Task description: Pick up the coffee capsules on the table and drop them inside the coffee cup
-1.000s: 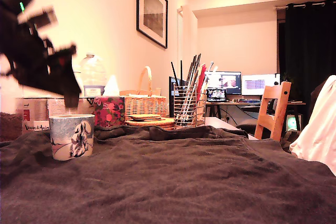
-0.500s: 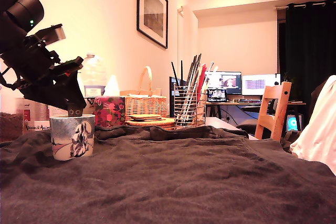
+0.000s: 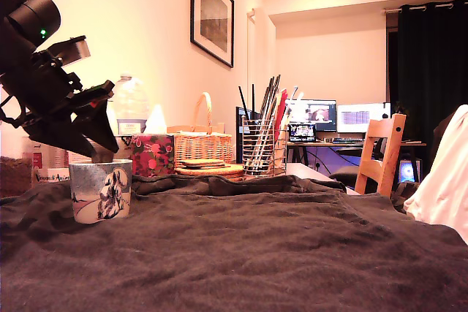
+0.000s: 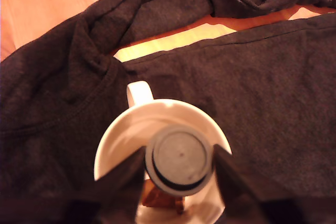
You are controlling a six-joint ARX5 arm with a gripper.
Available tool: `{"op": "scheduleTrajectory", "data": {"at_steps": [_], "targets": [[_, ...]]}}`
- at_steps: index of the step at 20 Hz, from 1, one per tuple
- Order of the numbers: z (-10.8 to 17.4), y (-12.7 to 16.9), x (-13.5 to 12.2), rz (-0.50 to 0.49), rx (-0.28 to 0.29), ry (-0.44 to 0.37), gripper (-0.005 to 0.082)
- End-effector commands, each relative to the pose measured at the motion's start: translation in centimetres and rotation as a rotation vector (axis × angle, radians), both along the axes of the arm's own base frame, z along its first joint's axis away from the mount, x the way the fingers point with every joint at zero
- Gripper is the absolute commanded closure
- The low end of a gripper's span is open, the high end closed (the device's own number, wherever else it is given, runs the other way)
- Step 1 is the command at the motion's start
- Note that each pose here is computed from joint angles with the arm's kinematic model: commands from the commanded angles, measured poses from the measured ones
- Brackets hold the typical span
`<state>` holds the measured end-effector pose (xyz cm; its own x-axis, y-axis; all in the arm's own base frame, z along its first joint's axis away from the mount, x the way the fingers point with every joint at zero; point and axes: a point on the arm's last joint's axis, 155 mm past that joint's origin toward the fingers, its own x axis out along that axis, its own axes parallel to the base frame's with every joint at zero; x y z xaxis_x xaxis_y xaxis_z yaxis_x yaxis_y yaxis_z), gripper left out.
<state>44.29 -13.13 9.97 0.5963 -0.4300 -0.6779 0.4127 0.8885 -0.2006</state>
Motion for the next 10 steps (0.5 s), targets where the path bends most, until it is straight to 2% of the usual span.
{"op": "scheduleTrajectory", "data": {"at_steps": [1,6,10], "targets": [[-0.09,-0.13,0.26,0.000,-0.001,0.002,0.0268],[-0.05,-0.14,0.26,-0.001,-0.002,0.001,0.0298],[0.68,-0.62,0.02,-0.022,-0.024,-0.008,0.0479]]}}
